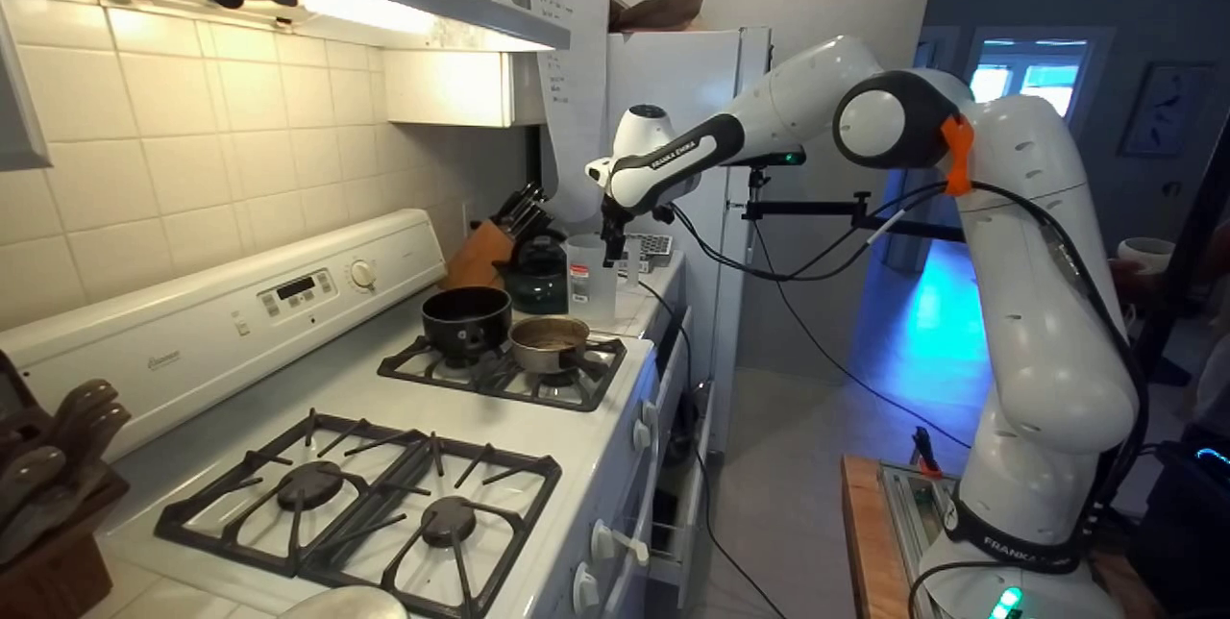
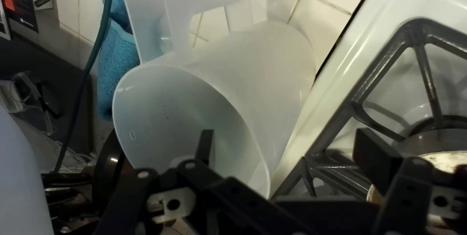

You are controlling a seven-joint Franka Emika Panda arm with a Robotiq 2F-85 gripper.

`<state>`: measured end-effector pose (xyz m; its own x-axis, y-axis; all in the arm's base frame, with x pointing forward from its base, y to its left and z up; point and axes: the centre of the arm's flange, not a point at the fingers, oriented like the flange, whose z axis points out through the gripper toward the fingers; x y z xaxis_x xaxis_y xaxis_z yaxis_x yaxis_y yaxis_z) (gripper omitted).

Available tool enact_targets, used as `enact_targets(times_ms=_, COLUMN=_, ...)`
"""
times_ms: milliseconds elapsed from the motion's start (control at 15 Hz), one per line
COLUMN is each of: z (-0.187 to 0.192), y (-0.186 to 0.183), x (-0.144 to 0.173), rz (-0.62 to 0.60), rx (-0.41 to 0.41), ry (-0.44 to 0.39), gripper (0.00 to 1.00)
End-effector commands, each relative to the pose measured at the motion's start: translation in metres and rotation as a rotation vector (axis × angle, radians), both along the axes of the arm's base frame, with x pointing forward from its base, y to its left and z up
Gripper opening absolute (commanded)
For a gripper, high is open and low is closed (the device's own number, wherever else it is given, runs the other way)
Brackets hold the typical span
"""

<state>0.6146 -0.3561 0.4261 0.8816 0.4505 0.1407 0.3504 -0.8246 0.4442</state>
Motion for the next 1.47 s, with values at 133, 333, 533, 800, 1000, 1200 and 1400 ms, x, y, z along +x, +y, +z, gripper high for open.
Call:
enact_targets(times_ms=133, z=-0.0010, y=-0.0125, x=0.0158, rz=0.014, rx=0.018, ry=0.013, gripper=0.53)
enact_targets(times_ms=333, z=-0.0008, y=-0.0135, x=0.0182, rz=0.011, rx=0.014, ry=0.014, gripper=0.32)
enact_targets(times_ms=533, z=-0.0003, y=-0.0151, x=0.0196, rz=0.006, rx=0.013, ry=0.016, gripper=0.10)
enact_targets(times_ms=800, z=0.0005, y=-0.0169, x=0.0209, rz=-0.007, rx=0.025, ry=0.032, gripper=0.00)
enact_targets(times_ms=1000, z=-0.0035, y=-0.0189, x=0.0209, rz=-0.015, rx=0.036, ry=0.054, gripper=0.01)
enact_targets(times_ms=1200, z=-0.0021, y=-0.0195, x=0.0220, rz=-0.017, rx=0.037, ry=0.055, gripper=0.01)
enact_targets(times_ms=1400, z=0.0021, y=-0.0183, x=0.0219, rz=-0.020, rx=0.041, ry=0.051, gripper=0.01)
